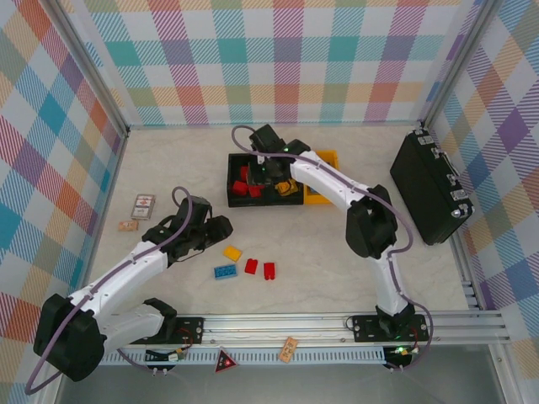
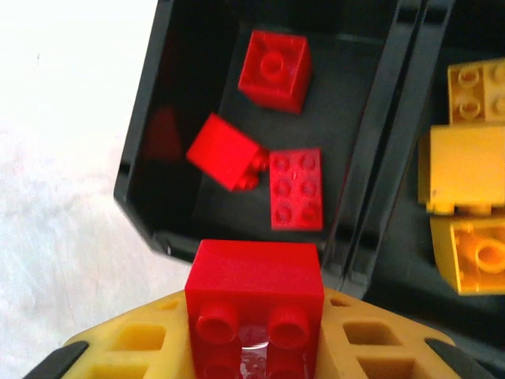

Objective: Sort the legos into containers by color
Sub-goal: Place the lego in the container.

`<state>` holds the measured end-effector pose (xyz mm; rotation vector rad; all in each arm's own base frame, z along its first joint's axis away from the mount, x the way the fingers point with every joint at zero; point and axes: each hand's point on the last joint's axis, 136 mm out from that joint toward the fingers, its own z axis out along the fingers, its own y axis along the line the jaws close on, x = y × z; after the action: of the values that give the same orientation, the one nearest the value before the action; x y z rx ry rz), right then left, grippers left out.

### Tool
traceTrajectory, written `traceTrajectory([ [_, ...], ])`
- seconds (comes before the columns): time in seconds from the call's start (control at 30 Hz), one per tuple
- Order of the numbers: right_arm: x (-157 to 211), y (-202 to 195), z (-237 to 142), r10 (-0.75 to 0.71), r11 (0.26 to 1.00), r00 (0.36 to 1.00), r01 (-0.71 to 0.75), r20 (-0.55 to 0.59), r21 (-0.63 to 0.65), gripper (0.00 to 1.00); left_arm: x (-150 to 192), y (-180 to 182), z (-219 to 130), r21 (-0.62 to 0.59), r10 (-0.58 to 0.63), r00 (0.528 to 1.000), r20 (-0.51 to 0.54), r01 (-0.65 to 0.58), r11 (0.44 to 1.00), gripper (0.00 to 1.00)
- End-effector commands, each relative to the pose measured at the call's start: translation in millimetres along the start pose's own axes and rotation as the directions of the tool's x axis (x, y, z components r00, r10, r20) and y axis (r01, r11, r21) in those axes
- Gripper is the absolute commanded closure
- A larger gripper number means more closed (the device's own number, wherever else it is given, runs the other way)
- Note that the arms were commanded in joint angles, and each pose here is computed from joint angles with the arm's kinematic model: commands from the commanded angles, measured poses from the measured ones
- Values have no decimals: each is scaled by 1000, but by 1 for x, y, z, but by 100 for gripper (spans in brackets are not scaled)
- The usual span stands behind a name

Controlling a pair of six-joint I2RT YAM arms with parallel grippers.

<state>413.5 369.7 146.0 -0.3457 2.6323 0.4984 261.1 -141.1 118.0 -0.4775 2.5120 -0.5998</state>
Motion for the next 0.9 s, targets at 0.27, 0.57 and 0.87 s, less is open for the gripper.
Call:
traceTrajectory([
  [0.27,-40,-16,31,1,997,1000,-3,31,83,68,-26,-18,6,25,-3,1000,30,2,1000,47],
  [0.57,-47,-21,50,14,996,999,-17,35,91,64,-21,-10,11,10,-12,1000,21,12,1000,47],
  [0.87,-50,-18,46,25,996,999,-29,46,81,50,-20,-10,14,11,-16,1000,14,16,1000,47],
])
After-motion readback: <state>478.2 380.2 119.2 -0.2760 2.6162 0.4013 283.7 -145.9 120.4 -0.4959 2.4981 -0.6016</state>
